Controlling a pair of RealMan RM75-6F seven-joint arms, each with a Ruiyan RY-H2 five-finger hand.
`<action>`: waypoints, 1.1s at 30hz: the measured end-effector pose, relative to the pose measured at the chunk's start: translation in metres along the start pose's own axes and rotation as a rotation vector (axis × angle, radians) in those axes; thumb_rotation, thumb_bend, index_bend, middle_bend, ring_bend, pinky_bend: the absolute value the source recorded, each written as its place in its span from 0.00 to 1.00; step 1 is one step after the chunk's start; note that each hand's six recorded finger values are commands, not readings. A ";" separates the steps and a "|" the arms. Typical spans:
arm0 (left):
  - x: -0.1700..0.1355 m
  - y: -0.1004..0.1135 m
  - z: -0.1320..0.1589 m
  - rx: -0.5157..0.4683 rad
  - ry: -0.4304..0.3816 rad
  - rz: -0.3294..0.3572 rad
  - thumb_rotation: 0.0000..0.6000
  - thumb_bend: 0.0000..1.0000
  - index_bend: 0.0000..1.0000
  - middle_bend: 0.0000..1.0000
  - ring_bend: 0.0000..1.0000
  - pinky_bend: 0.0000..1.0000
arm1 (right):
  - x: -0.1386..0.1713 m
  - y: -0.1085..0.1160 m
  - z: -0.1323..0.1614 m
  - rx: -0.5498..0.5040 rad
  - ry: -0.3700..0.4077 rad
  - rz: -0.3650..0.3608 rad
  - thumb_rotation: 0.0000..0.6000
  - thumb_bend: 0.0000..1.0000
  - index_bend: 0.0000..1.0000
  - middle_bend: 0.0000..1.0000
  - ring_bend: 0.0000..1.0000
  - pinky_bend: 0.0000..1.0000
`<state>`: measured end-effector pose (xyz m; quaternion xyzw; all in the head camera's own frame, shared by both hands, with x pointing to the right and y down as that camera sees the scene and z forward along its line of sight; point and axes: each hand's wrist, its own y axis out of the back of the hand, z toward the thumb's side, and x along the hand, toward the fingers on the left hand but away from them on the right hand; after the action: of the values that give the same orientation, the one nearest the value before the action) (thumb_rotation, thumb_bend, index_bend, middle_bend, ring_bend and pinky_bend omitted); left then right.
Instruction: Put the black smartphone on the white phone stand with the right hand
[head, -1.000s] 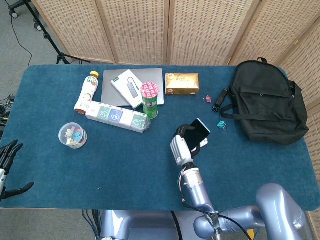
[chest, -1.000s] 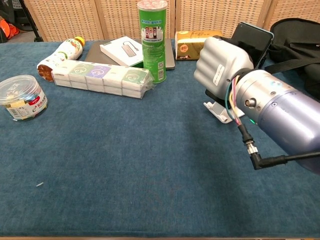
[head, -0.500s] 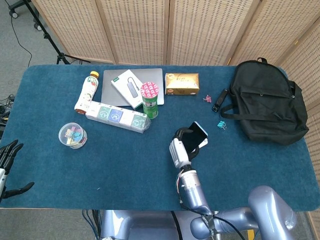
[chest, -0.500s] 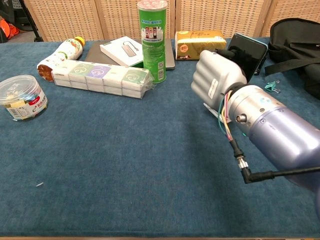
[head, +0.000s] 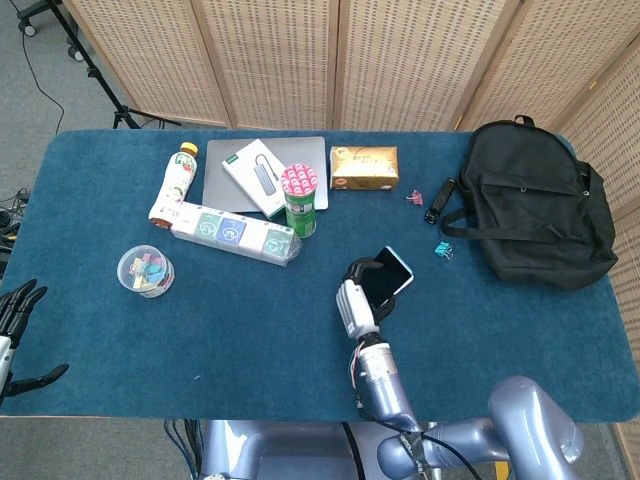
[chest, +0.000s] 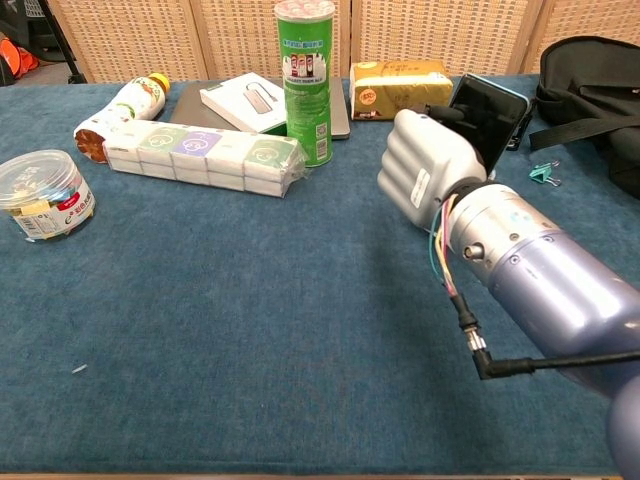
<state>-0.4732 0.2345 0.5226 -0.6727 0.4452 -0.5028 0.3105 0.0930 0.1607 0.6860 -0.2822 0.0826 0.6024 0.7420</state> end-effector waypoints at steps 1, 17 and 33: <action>0.000 0.000 0.000 0.000 0.000 -0.001 1.00 0.00 0.02 0.00 0.00 0.07 | 0.000 0.000 -0.001 0.005 -0.005 -0.002 1.00 0.41 0.44 0.47 0.46 0.41; 0.000 0.000 0.000 0.000 -0.003 0.000 1.00 0.00 0.02 0.00 0.00 0.07 | 0.003 -0.003 0.006 0.072 0.004 -0.045 1.00 0.41 0.44 0.45 0.46 0.41; -0.001 0.001 0.000 -0.002 -0.003 0.002 1.00 0.00 0.02 0.00 0.00 0.07 | 0.008 -0.005 0.009 0.078 0.016 -0.053 1.00 0.00 0.26 0.12 0.17 0.30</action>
<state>-0.4734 0.2345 0.5212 -0.6734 0.4460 -0.5009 0.3110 0.0983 0.1709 0.6914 -0.2603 0.1044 0.5764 0.7675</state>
